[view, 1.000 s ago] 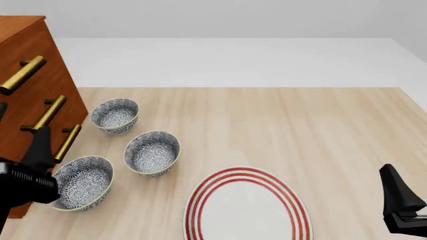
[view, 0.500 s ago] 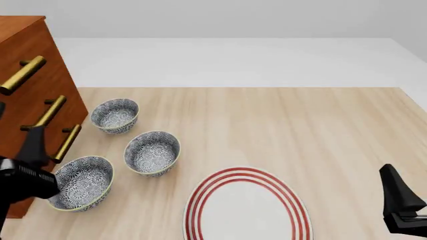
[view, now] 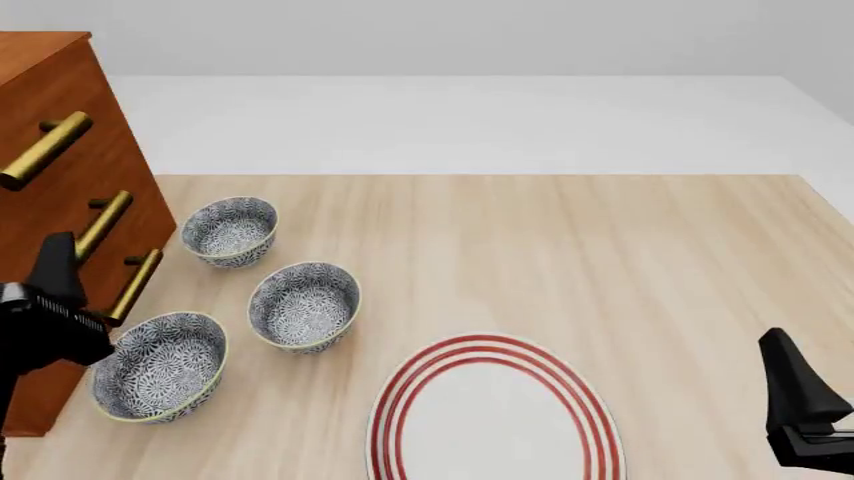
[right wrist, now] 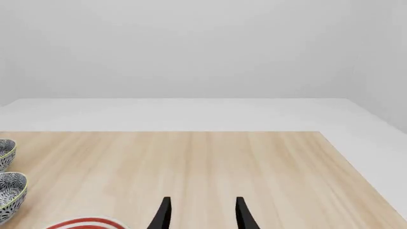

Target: Open the top drawer of the cabinet.

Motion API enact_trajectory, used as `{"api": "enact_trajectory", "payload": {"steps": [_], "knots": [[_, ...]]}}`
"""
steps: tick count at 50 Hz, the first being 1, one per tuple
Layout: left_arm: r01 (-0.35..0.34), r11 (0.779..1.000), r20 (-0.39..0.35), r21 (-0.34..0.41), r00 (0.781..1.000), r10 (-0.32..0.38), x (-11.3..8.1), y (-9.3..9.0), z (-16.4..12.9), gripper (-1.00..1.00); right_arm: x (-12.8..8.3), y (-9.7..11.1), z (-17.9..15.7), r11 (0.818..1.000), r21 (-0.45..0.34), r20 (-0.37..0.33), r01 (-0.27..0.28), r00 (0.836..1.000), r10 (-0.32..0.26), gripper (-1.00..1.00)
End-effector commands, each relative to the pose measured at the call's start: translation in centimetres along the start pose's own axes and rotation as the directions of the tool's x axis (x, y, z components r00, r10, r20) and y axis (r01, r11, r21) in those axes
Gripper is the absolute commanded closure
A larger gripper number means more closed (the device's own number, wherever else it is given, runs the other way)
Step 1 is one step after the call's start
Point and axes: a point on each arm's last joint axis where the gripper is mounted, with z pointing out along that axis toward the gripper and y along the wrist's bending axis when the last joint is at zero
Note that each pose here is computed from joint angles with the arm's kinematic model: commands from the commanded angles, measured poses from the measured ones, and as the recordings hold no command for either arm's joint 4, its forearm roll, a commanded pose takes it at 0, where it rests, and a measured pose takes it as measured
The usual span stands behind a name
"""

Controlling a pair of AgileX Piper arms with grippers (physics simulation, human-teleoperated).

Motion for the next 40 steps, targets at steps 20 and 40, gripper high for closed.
{"api": "enact_trajectory", "payload": {"steps": [20,40], "knots": [[0.009,1.0,-0.074,0.018,0.997,-0.007,1.5,-0.5,3.7,-1.0,0.0,0.0,0.0,1.0,0.0,0.0,0.0,1.0,0.0,-1.0],[-0.025,0.999,-0.084,0.021,0.996,0.027,1.8,-0.6,4.4,-1.0,0.0,0.0,0.0,1.0,0.0,0.0,0.0,1.0,0.0,-1.0]]}}
